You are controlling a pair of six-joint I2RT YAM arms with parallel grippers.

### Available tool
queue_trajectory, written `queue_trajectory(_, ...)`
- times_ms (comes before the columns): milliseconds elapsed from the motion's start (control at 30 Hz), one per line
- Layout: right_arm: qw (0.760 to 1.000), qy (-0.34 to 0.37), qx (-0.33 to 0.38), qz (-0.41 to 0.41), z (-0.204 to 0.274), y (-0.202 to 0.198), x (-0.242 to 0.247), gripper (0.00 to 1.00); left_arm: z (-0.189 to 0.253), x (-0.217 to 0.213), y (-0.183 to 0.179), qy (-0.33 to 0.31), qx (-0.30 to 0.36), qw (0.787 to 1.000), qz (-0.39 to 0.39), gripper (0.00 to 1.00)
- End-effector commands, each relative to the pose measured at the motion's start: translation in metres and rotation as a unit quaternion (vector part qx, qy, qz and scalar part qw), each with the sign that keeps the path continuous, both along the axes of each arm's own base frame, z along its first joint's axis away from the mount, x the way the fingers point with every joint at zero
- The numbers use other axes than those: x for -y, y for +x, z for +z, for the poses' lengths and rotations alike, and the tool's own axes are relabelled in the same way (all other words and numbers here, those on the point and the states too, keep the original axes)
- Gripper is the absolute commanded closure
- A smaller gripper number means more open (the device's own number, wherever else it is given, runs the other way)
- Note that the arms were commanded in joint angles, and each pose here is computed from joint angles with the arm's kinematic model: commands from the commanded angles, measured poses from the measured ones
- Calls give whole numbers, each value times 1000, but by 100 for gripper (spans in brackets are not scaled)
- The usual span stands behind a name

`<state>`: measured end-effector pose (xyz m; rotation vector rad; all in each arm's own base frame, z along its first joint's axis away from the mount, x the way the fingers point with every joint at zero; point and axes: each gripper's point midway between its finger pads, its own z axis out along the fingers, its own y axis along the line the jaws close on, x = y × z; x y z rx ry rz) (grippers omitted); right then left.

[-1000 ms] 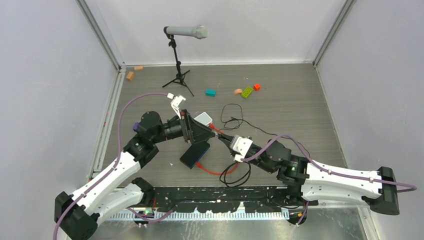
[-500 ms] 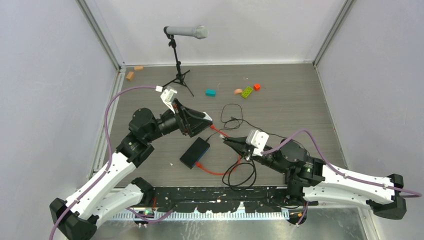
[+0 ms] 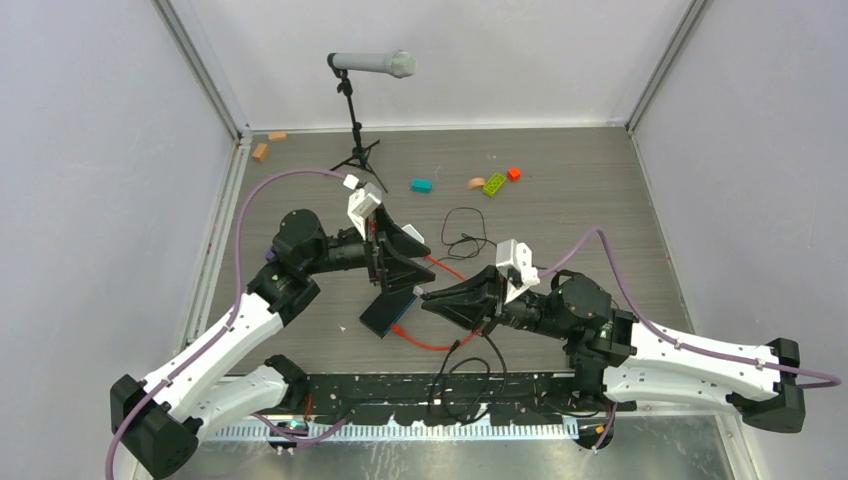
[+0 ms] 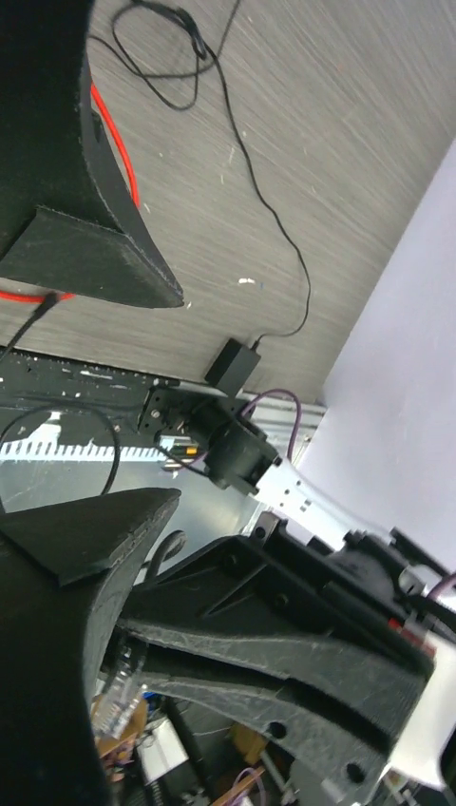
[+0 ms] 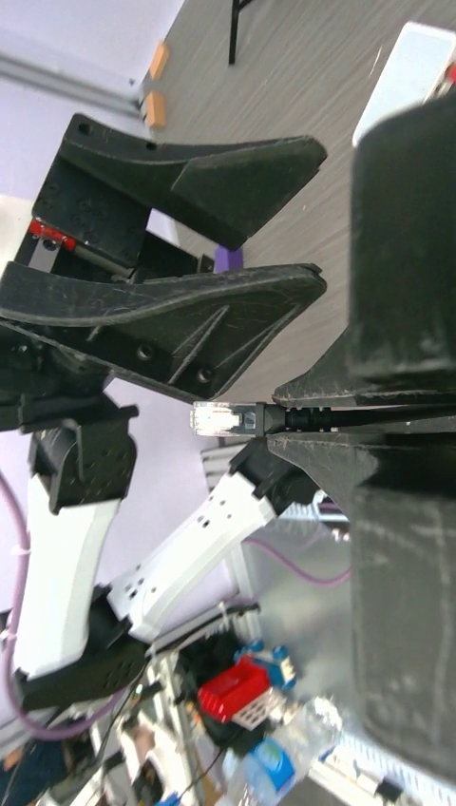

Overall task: Insert the plug into the switch port
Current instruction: Pick up the connector from the center of the board.

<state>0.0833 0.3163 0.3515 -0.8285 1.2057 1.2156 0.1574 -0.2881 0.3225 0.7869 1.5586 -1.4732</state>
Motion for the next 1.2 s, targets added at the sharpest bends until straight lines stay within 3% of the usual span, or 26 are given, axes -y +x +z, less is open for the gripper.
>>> queue_trajectory(0,995,93,-21,43,47,-16,4,100,24,0,-23,-33,67,995,-61,28)
queue_trajectory(167,997,73,-24,27,36,-10,3,100,10,-1,-13,-15,68,997,-33,24)
queue_trajectory(333,999,1,-12,-46,1,15,8,99,-20,-13,43,51,54,991,115,20)
queue_trajectory(500,979,-115,14,-165,-54,61,20,100,-41,-27,100,86,44,972,213,20)
queue_trajectory(700,950,-220,-6,-222,-105,111,26,100,-55,-54,154,68,17,961,269,20)
queue_trajectory(967,938,-261,-52,-223,-161,148,23,100,-85,-89,191,85,31,937,338,21)
queue_trajectory(1167,932,-277,-76,-219,-187,167,18,99,-114,-92,223,88,10,947,310,21)
